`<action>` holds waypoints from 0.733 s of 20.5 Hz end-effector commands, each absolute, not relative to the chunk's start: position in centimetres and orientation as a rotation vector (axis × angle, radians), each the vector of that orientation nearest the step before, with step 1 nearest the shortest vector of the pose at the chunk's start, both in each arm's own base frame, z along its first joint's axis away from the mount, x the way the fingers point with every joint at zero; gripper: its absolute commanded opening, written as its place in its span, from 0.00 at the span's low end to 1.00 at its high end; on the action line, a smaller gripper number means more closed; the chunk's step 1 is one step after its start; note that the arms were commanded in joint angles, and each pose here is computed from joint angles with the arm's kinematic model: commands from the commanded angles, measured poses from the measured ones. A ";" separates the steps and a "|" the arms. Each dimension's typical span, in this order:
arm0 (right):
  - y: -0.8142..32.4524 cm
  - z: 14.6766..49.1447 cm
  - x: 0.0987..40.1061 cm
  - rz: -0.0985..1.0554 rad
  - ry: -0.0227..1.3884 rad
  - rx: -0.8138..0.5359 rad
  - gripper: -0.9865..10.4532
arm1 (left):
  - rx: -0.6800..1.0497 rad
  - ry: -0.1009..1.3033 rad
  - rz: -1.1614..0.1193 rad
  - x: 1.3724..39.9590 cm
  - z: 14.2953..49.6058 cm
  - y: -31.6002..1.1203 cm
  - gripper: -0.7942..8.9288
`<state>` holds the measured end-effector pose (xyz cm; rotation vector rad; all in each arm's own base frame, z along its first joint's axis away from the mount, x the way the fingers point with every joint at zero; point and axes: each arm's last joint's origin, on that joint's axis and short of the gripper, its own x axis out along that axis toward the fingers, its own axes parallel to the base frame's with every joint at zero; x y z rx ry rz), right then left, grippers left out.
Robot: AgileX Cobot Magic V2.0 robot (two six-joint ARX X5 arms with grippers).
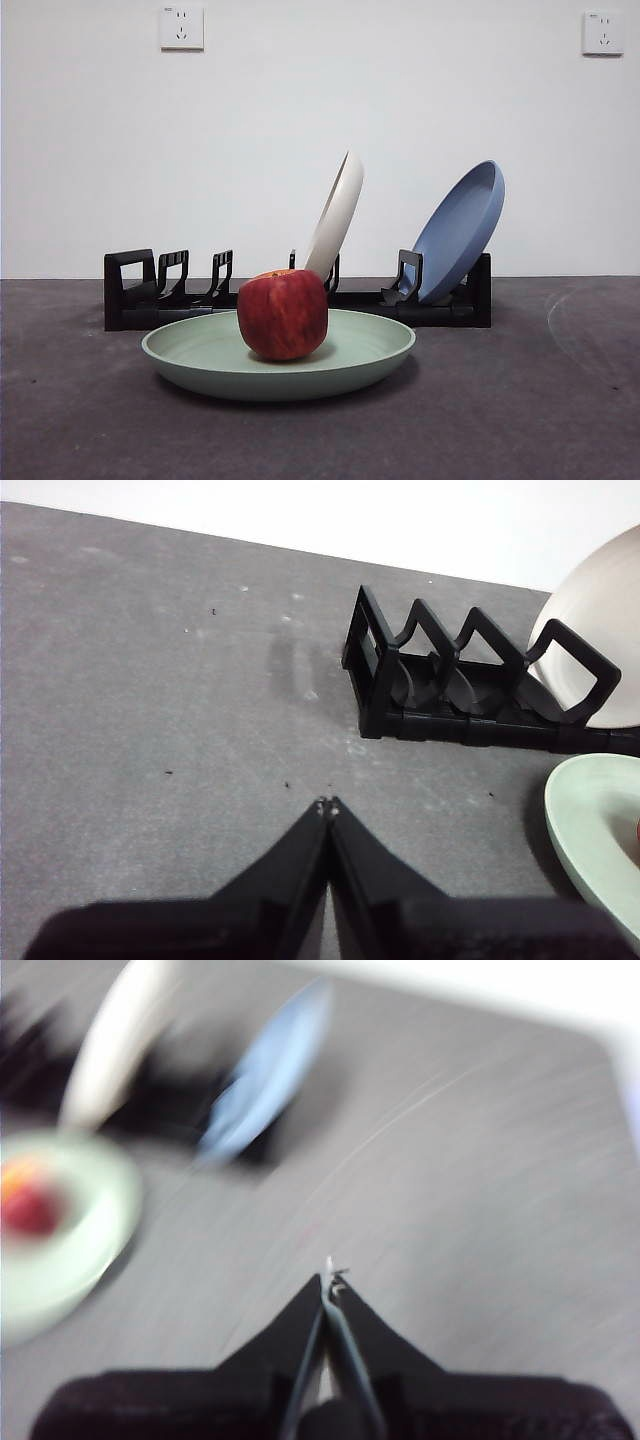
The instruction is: Take the green plate from the plate rack,put the plate on the table,take the apple from the table,put the apple in the plate
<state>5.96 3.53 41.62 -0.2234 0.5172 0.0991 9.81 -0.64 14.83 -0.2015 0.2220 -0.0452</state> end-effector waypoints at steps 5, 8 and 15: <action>3.4 36.5 10.6 0.069 0.377 -0.284 0.09 | -0.186 0.223 -0.045 9.9 14.6 -0.6 0.08; 2.1 31.3 12.4 0.124 0.350 -0.227 0.09 | -0.186 0.223 -0.045 9.9 14.6 -0.6 0.08; 0.3 23.3 12.3 0.065 0.207 -0.167 0.09 | -0.186 0.223 -0.045 9.9 14.6 -0.6 0.08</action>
